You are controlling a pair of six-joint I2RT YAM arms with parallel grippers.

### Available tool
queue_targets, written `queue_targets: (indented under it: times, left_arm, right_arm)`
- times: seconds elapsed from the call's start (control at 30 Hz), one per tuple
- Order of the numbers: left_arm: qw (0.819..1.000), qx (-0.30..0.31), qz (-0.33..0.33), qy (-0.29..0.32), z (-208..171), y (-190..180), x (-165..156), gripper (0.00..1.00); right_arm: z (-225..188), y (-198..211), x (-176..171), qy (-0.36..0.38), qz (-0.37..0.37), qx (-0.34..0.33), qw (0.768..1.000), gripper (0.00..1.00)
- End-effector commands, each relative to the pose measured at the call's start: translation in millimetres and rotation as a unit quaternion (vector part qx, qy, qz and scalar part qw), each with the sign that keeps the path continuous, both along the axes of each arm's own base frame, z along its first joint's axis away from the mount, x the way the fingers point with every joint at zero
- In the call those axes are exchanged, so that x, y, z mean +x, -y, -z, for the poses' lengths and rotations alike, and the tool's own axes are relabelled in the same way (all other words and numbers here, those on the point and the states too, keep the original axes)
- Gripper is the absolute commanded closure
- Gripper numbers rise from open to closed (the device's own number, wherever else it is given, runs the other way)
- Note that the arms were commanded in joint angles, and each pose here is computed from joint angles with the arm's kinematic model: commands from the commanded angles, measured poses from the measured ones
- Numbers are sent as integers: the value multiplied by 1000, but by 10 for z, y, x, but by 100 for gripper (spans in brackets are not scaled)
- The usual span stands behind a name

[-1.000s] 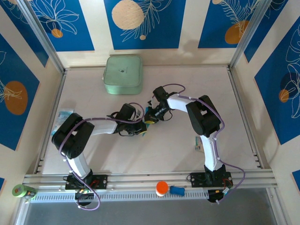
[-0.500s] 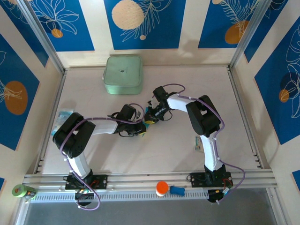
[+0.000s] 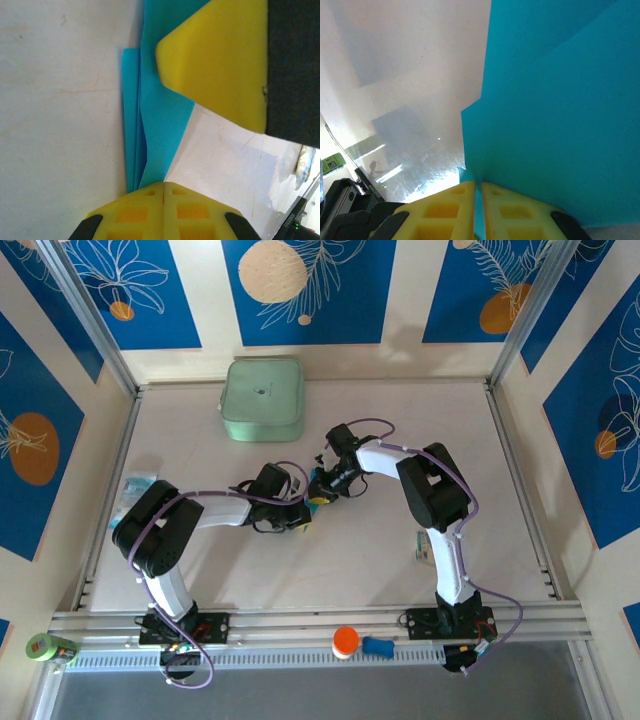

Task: Fold a paper plane with a square sheet of paper (pick it up from the middle)
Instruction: Fold the wing for the fifth time at the center of the table.

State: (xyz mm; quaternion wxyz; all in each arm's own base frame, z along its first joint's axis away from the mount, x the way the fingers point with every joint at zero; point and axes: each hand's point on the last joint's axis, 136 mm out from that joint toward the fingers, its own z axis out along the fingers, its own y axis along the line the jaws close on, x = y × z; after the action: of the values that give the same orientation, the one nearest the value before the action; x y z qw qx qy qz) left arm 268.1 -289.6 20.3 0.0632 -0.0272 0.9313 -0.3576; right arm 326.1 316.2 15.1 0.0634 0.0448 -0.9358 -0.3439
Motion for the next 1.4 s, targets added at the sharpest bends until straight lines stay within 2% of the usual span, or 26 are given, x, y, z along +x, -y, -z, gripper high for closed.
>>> queue_targets:
  times: [0.0, 0.37, 0.47, 0.73, 1.0, 1.23, 1.37]
  left_arm:
    - [996, 56, 25, -58, 248, -242, -392, 96]
    - [990, 92, 71, -76, 259, -381, -681, 97]
    - [990, 100, 76, -64, 166, -416, -677, 97]
    - [997, 47, 48, 36, -375, -196, -284, 97]
    - [997, -26, -7, 69, -429, 117, 107, 99]
    - [998, 2, -20, 60, -219, 93, 190, 100]
    - [998, 38, -33, 48, -71, -15, 180, 100]
  right_arm:
    - [489, 265, -176, -49, 12, -83, 995, 86]
    - [509, 264, -173, -53, 13, -85, 995, 86]
    - [509, 266, -175, -54, 14, -86, 995, 86]
    - [514, 266, -175, -55, 15, -87, 995, 86]
    - [478, 236, -158, -55, 15, -80, 995, 87]
    - [441, 218, -153, -55, 15, -74, 996, 87]
    - [395, 192, -143, -54, 14, -66, 996, 87]
